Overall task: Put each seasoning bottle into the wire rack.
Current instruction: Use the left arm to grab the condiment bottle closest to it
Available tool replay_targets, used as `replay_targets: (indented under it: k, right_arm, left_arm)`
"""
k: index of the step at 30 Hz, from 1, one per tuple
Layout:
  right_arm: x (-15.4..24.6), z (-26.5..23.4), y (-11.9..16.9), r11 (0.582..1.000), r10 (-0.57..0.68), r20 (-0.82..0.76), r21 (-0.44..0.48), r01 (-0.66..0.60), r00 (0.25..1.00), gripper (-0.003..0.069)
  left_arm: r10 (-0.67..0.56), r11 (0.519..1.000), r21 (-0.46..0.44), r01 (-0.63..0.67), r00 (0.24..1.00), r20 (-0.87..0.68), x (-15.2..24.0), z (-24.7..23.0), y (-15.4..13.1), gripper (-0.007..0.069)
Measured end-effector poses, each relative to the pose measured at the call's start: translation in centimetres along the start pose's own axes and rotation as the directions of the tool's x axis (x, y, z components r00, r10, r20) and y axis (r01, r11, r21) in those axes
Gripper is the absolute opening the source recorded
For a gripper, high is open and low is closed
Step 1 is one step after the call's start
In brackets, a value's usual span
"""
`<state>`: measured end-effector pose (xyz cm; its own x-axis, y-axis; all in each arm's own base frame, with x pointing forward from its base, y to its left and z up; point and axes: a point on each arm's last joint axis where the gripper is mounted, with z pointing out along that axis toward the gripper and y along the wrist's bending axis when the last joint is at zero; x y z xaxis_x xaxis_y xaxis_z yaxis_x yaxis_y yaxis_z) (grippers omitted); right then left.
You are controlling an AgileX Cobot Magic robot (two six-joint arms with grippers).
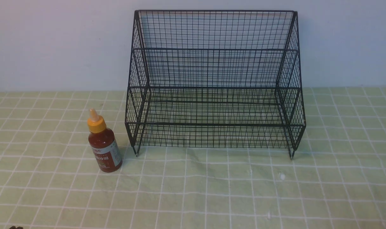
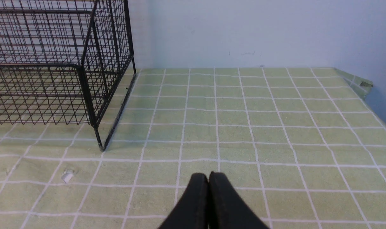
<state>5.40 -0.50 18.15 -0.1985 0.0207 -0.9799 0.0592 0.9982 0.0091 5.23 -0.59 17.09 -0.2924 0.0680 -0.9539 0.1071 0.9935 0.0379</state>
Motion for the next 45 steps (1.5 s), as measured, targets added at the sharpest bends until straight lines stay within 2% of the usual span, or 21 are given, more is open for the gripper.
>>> replay_targets:
  k: [34,36,39,40,41,44,45]
  right_arm:
    - [0.0,0.0,0.0,1.0,0.0,0.0,0.0,0.0,1.0,-0.0017]
    - [0.0,0.0,0.0,1.0,0.0,0.0,0.0,0.0,1.0,-0.0017]
    - [0.0,0.0,0.0,1.0,0.0,0.0,0.0,0.0,1.0,-0.0017]
    - [0.0,0.0,0.0,1.0,0.0,0.0,0.0,0.0,1.0,-0.0017]
    - [0.0,0.0,0.0,1.0,0.0,0.0,0.0,0.0,1.0,-0.0017]
    - [0.0,0.0,0.0,1.0,0.0,0.0,0.0,0.0,1.0,-0.0017]
    - [0.0,0.0,0.0,1.0,0.0,0.0,0.0,0.0,1.0,-0.0017]
  left_arm:
    - [0.004,1.0,-0.002,-0.004,1.0,0.012,-0.1,0.0,0.0,0.0003]
    - [-0.068,0.998,0.012,0.067,0.994,0.084,-0.7,0.0,-0.1,0.0003]
    - [-0.218,0.976,0.048,0.213,0.943,0.253,-2.3,-0.3,0.1,0.0003]
    - [-0.229,0.973,0.05,0.223,0.937,0.264,-2.4,-0.3,0.1,0.0003]
    - [-0.305,0.952,0.075,0.298,0.889,0.342,-3.1,-0.6,0.3,0.0003]
    - [-0.374,0.922,0.1,0.373,0.8,0.47,-4.2,-1.1,0.9,0.0003]
    - [-0.388,0.912,0.107,0.396,0.747,0.54,-4.8,-1.5,1.2,0.0003]
